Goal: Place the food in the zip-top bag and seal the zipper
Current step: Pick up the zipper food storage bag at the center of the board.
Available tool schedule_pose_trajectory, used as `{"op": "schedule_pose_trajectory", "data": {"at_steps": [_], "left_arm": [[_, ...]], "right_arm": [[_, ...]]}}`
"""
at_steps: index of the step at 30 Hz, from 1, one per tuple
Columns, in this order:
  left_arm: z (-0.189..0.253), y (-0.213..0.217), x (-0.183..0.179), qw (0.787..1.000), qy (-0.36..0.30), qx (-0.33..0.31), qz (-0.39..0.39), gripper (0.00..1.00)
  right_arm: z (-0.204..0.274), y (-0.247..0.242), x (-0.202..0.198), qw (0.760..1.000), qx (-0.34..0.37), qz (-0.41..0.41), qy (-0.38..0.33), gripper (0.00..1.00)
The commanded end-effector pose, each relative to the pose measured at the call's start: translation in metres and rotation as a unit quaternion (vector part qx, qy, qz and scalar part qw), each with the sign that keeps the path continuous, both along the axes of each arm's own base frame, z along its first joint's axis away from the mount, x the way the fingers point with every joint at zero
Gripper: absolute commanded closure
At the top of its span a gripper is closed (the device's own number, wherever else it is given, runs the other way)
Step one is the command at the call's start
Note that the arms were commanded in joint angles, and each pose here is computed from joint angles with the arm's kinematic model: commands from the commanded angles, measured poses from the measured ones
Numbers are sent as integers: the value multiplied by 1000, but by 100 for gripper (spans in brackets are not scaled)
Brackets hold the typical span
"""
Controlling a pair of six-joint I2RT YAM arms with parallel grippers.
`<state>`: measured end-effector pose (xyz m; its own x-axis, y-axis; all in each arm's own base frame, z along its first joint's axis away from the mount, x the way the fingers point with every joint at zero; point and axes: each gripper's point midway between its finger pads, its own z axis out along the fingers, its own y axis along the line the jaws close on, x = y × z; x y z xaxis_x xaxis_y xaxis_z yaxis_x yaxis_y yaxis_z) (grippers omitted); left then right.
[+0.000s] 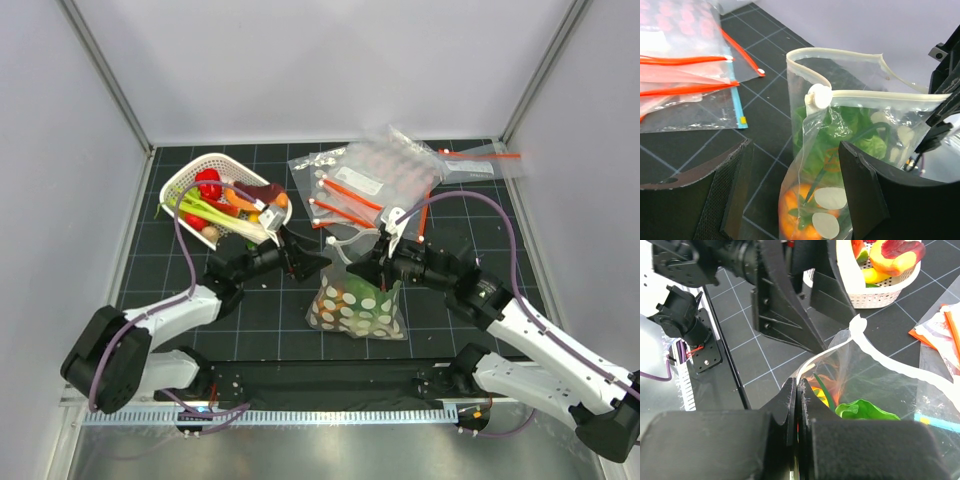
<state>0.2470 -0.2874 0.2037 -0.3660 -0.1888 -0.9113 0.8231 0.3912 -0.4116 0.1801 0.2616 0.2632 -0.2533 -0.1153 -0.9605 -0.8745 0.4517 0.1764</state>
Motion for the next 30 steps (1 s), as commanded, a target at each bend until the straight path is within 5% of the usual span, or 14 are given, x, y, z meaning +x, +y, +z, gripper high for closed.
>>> {"op": "schedule_pose_trajectory", "data": {"at_steps": [1,8,21,27,30], "left_arm": [[36,-11,-5,996,-32,-57,-54,28],[56,-15,-18,984,-8,-120,-130,32],[59,-22,-21,977,6,-133,-164,100],[65,-19,-27,978,-10,-132,-162,100],[64,-16,-31,980,-20,-119,-159,100]], "right_arm": [[21,3,-1,999,24,7,-38,99],[19,4,0,999,21,7,-36,99],[18,4,1,999,19,3,-36,99],[18,3,2,999,16,-3,-36,99],[21,0,2,999,19,-9,-41,84]]}}
